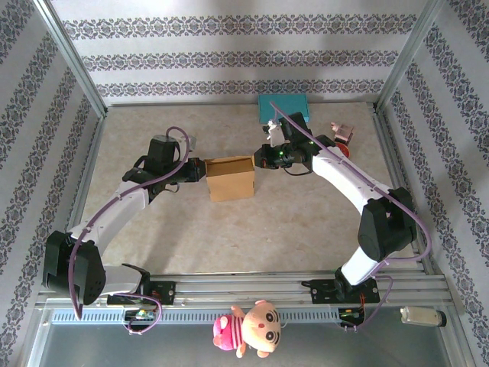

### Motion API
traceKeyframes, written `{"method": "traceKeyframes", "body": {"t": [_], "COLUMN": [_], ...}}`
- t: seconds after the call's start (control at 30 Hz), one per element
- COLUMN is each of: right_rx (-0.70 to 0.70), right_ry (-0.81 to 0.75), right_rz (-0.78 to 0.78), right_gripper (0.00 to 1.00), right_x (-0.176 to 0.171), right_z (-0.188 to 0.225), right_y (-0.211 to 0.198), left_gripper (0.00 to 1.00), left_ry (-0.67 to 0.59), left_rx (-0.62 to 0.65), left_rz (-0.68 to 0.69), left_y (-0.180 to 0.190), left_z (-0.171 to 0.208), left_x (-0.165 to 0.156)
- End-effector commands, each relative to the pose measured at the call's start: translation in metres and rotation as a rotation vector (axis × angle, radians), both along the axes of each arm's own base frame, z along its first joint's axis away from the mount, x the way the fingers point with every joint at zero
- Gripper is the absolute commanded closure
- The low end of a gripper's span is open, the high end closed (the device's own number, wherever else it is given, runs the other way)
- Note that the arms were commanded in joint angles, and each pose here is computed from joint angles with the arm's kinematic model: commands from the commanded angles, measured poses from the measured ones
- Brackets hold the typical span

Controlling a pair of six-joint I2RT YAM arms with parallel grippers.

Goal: Fold the paper box

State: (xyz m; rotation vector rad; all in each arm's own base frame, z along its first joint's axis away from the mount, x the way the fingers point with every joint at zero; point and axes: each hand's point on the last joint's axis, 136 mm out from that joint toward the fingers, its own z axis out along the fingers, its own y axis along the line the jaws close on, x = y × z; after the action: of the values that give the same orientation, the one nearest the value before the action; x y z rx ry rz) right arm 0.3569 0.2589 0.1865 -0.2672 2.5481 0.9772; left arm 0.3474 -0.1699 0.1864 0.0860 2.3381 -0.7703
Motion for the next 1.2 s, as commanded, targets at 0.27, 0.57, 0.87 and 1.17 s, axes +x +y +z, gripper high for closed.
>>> {"method": "traceKeyframes", "body": {"t": [0.27, 0.57, 0.87, 1.17], "right_rx": [-0.125, -0.045, 0.019, 0.041], "right_ry": [0.143, 0.074, -0.031, -0.052], "right_rz": [0.014, 0.019, -0.011, -0.044], "right_gripper": [0.98, 0.76, 0.66, 0.72], "right_x": [-0.03, -0.021, -0.011, 0.015], "right_z": [-0.048, -0.011, 0.038, 0.04], "right_y": [-0.011, 0.0, -0.007, 0.001], "left_gripper": [0.94, 0.65, 0.59, 0.58], "left_ry": [0.226, 0.01, -0.104, -0.005], "left_rx": [0.161, -0.014, -0.117, -0.171], "left_rz": [0.016, 0.007, 0.043, 0.233], "left_y": [0.023, 0.003, 0.001, 0.01], "left_z": [-0.079, -0.008, 0.038, 0.025], "left_x": [-0.043, -0.023, -0.02, 0.009]}}
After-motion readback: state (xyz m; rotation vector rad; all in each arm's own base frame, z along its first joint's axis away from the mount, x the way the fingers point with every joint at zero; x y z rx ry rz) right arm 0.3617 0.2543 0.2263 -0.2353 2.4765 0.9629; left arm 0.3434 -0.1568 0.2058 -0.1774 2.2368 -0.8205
